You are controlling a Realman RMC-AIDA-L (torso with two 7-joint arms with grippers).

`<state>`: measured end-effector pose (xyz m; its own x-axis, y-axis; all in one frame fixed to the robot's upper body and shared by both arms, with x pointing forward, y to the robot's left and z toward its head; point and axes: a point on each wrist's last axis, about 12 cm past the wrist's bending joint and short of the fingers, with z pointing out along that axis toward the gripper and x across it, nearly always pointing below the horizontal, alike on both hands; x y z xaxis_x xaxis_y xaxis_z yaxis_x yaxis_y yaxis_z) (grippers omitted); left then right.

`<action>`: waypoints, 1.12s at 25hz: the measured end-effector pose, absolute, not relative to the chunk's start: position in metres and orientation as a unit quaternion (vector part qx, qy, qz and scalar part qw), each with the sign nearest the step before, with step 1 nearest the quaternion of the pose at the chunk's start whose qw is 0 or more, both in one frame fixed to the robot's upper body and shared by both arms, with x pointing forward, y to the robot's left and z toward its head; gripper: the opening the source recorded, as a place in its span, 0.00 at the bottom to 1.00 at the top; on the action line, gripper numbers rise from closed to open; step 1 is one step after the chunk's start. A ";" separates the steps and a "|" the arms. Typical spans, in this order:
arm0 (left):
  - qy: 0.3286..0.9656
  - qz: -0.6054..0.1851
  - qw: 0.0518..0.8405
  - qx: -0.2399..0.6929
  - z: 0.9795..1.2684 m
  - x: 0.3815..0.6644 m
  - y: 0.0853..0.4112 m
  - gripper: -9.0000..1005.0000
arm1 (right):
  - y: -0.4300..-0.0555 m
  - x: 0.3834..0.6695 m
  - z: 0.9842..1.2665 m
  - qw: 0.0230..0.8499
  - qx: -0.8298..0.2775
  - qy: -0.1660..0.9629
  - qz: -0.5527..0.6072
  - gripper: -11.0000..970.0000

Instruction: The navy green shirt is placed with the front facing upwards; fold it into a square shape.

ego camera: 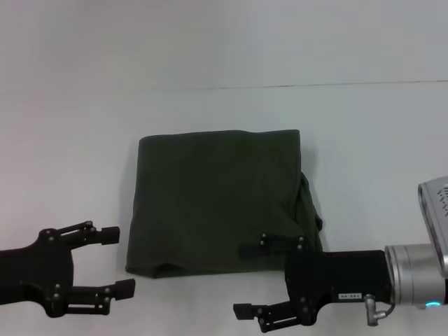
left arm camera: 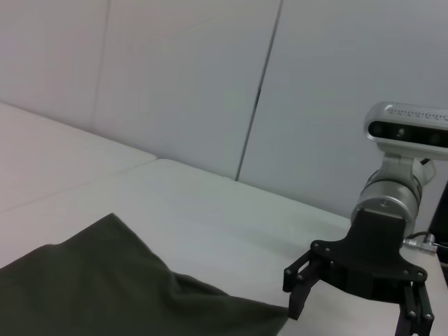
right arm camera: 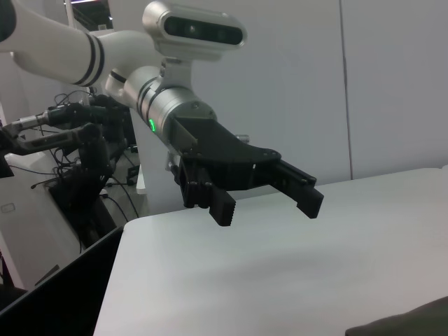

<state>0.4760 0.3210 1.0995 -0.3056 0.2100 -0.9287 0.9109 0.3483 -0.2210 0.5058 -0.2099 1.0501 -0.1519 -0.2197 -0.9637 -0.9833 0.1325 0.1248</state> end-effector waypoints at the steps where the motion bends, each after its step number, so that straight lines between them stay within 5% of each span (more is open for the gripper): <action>1: 0.697 -0.407 0.431 0.403 1.100 0.477 0.320 0.93 | -0.210 0.505 1.050 0.432 -0.487 0.616 0.443 0.97; 28: 0.696 -0.397 0.420 0.425 1.099 0.484 0.316 0.93 | -0.209 0.498 1.043 0.437 -0.481 0.614 0.448 0.97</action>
<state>0.4842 0.3161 1.0990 -0.2852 0.2587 -0.9229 0.9261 0.3225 -0.1958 0.4979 -0.2093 1.0428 -0.1552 -0.1976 -0.9679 -0.9822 0.1359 0.1298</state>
